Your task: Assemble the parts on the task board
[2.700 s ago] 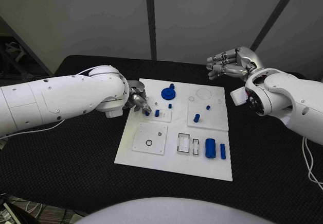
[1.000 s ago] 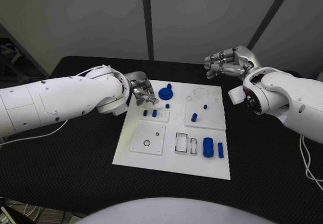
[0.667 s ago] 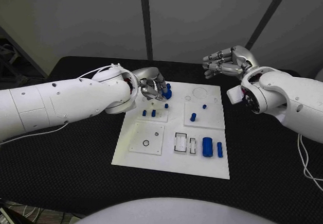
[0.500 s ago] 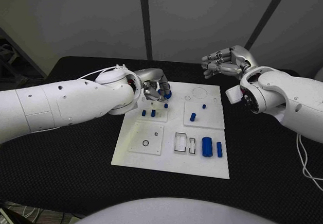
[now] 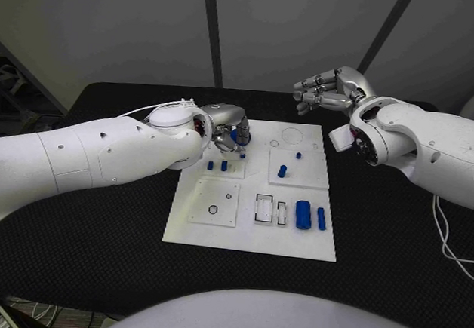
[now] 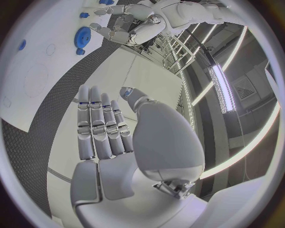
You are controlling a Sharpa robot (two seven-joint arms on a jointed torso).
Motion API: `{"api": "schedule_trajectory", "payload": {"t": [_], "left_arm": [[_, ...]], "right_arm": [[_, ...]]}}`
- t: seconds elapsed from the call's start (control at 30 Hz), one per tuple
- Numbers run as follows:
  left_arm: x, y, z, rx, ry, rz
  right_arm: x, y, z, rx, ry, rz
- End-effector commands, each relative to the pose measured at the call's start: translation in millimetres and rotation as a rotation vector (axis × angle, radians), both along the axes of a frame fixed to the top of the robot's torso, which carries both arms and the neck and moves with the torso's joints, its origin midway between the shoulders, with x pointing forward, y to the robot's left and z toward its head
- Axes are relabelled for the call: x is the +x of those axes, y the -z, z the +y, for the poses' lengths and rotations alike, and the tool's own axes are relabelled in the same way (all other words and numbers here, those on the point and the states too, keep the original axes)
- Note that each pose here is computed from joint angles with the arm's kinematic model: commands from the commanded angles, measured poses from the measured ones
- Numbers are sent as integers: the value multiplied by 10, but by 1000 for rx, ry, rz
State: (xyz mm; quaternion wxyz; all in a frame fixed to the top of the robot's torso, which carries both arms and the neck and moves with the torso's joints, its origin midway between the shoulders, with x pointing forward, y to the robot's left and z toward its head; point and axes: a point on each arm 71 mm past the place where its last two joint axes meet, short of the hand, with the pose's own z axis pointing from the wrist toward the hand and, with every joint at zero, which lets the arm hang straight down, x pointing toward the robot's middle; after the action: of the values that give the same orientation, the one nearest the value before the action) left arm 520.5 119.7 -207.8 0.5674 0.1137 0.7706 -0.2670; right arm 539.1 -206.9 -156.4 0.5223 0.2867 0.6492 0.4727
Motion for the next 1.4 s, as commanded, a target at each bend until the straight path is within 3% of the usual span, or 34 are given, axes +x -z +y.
{"api": "schedule_trajectory", "payload": {"t": [0.03, 0.53, 1.4], "left_arm": [[-13, 39, -36, 47, 41, -3], [3, 148, -77, 75, 41, 33], [46, 192, -104, 79, 33, 34]], "right_arm": [[-3, -15, 17, 6, -11, -1], [-5, -16, 20, 6, -11, -1], [-6, -16, 40, 7, -16, -1]]}}
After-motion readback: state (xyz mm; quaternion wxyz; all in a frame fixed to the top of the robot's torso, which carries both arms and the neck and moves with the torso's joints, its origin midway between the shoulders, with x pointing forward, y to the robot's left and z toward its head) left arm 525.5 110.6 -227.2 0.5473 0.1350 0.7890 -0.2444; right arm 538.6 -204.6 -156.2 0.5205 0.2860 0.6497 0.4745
